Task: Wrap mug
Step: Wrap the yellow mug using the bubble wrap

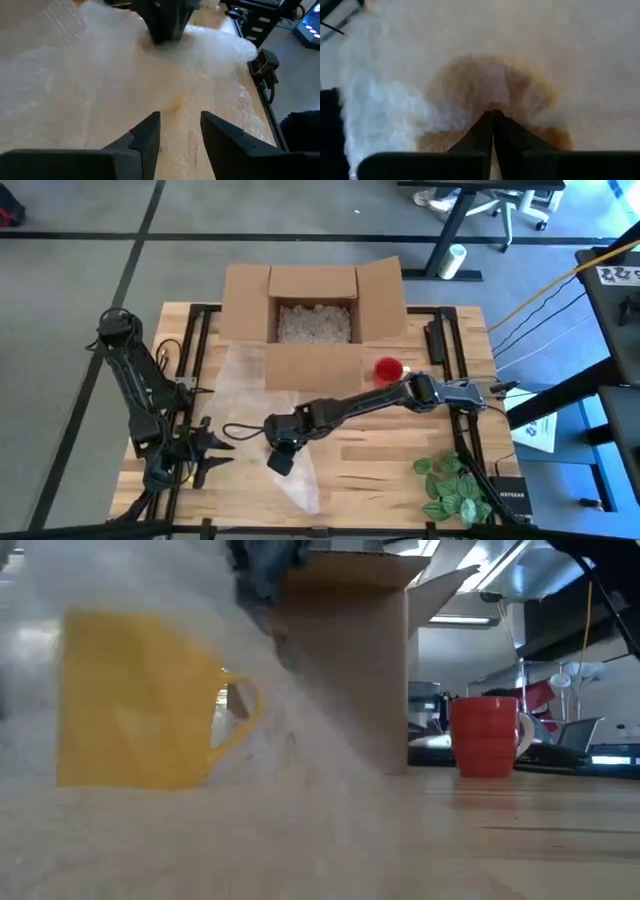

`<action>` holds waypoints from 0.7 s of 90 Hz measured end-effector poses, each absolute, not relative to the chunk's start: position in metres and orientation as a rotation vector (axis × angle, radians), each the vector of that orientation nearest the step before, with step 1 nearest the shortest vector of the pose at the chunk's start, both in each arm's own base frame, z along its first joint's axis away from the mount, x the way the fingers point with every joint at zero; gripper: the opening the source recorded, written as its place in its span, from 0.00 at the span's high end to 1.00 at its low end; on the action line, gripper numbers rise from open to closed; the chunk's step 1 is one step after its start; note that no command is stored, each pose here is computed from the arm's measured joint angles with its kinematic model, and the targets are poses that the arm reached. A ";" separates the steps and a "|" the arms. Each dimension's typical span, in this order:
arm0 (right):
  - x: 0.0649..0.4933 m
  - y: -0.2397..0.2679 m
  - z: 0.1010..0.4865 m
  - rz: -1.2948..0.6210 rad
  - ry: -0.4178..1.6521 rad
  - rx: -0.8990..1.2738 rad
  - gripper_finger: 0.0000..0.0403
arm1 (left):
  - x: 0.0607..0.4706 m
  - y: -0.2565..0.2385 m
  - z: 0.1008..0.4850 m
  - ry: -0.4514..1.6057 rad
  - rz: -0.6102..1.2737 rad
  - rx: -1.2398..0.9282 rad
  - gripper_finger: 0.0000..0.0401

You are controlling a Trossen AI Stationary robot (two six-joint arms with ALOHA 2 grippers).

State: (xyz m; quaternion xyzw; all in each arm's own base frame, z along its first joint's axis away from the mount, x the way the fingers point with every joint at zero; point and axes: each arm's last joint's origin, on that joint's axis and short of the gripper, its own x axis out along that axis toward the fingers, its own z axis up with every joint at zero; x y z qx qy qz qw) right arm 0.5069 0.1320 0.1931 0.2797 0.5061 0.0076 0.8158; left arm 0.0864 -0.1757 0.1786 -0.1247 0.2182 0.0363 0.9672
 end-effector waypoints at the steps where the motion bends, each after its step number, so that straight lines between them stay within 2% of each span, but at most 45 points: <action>1: 0.507 0.132 0.193 0.016 1.080 0.596 1.00 | 0.087 -0.176 0.178 0.442 0.077 -0.255 0.69; 23: 0.507 0.133 0.192 0.027 1.082 0.599 1.00 | 0.093 -0.165 0.142 0.510 0.168 -0.315 0.69; 40: 0.507 0.133 0.193 0.041 1.085 0.604 1.00 | 0.104 -0.167 0.129 0.478 0.126 -0.330 0.69; 63: 0.507 0.134 0.193 0.057 1.093 0.611 1.00 | 0.135 -0.165 0.122 0.484 0.084 -0.207 0.71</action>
